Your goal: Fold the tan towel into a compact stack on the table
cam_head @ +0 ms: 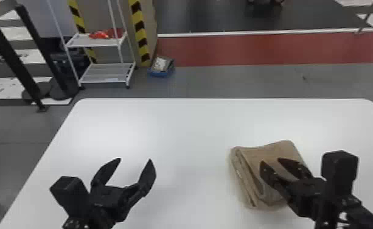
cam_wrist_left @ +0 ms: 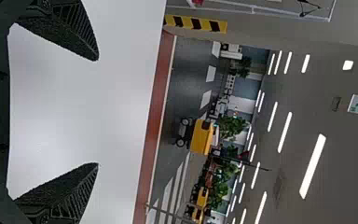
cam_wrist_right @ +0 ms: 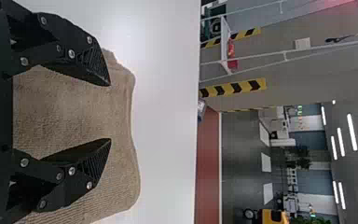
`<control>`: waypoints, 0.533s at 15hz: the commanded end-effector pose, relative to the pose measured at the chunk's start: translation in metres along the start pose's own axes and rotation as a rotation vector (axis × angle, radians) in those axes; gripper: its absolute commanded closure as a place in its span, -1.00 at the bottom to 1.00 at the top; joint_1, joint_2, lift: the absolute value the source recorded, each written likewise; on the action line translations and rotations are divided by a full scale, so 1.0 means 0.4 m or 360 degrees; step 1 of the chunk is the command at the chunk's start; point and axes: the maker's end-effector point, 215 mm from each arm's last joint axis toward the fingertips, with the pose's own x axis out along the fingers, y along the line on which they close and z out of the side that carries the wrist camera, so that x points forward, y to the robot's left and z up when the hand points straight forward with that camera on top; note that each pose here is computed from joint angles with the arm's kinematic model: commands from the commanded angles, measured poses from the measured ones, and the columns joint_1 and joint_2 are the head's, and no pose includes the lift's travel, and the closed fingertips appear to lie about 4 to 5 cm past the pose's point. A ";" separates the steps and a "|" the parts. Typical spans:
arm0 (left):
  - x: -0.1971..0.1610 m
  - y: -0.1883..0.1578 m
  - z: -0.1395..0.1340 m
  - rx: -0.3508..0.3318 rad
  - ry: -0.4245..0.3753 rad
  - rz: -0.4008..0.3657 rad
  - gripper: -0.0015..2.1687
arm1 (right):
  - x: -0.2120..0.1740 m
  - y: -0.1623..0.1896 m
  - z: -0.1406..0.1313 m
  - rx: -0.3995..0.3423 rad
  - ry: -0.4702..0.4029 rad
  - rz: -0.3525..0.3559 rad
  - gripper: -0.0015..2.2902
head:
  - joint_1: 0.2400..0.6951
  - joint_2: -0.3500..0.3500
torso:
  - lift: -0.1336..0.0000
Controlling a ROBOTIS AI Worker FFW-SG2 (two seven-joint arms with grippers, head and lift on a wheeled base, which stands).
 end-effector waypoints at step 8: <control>0.003 -0.003 -0.008 -0.0008 0.0011 -0.0006 -0.94 | 0.093 0.080 -0.047 -0.0084 0.0087 0.0092 0.81 | 1.00 0.20 | -0.70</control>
